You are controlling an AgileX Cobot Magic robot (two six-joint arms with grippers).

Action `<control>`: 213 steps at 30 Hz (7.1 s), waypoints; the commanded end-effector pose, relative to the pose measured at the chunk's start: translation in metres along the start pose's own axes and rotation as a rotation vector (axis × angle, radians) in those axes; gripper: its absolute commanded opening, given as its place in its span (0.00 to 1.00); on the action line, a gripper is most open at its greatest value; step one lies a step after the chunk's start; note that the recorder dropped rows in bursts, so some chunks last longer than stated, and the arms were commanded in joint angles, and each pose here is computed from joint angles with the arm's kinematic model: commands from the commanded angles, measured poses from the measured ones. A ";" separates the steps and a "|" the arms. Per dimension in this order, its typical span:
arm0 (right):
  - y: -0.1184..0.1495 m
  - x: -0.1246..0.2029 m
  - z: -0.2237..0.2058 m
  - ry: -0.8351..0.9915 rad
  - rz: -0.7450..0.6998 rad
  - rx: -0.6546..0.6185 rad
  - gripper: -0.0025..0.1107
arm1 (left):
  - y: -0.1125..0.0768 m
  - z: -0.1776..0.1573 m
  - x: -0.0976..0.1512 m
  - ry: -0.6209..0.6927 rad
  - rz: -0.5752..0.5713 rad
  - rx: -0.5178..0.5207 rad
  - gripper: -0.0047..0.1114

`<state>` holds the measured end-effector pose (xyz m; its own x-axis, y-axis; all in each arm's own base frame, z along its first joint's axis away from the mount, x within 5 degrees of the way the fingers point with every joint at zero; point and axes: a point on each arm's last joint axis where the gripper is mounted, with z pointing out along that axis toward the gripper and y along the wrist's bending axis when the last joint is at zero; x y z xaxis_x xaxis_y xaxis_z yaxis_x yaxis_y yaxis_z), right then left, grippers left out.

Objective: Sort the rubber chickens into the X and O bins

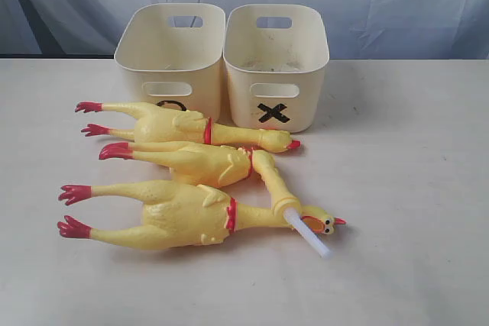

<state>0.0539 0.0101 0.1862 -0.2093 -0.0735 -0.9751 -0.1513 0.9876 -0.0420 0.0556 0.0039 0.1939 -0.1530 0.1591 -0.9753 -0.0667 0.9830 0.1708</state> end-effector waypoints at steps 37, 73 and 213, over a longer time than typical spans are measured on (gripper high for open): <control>-0.001 -0.008 -0.001 -0.100 0.084 0.007 0.01 | 0.000 0.000 0.001 -0.001 -0.001 -0.004 0.04; -0.001 -0.022 -0.003 -0.247 0.633 -0.062 0.01 | 0.000 0.000 0.001 -0.004 -0.001 -0.005 0.04; 0.153 -0.029 0.276 1.001 0.073 -0.515 0.58 | 0.002 0.000 0.001 -0.008 0.057 -0.020 0.04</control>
<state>0.3027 0.2010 0.1485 -0.8820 -0.3190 -0.3469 -0.4338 0.8372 0.3331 0.0555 0.0053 0.1943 -0.1566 0.2183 -0.9632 -0.0722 0.9701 0.2316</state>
